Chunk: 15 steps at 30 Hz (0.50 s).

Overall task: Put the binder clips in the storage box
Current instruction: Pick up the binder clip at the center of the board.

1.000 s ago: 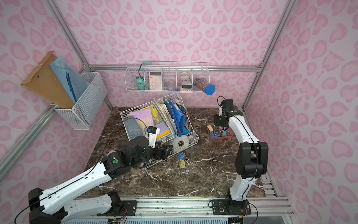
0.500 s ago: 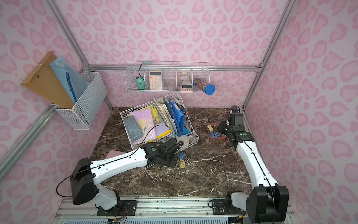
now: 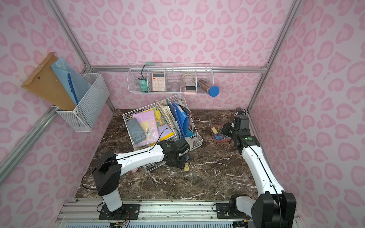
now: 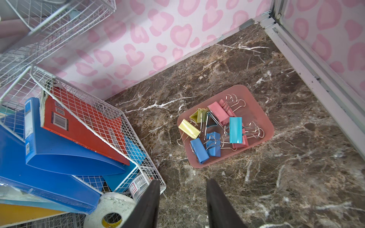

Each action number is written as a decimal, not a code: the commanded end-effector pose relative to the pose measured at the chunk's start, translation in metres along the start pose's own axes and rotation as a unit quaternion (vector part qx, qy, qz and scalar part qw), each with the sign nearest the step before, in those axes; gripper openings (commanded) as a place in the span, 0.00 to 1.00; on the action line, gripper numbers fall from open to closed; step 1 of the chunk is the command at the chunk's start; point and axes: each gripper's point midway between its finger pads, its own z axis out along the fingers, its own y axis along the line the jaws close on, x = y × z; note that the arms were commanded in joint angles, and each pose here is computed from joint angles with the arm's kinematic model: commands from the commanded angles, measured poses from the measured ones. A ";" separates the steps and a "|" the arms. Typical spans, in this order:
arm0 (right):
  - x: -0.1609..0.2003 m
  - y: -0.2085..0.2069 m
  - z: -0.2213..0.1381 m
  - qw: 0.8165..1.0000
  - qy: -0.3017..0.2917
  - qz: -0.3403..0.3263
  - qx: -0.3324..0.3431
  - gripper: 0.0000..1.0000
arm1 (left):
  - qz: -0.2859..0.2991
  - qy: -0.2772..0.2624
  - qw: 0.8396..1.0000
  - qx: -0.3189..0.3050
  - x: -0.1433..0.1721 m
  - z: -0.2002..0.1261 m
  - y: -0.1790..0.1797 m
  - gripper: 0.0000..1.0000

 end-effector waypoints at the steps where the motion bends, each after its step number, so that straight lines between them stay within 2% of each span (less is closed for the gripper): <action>1: -0.008 0.004 -0.003 1.000 -0.017 0.001 -0.007 0.43 | -0.012 -0.005 0.999 -0.030 -0.002 0.010 0.011 0.54; 4: -0.007 0.003 -0.005 1.000 -0.015 -0.001 -0.004 0.42 | -0.009 -0.012 0.999 -0.041 -0.004 0.015 0.013 0.49; 15: -0.011 0.003 -0.010 1.000 -0.024 -0.002 -0.004 0.42 | 0.011 -0.001 1.000 -0.007 -0.004 0.026 -0.001 0.29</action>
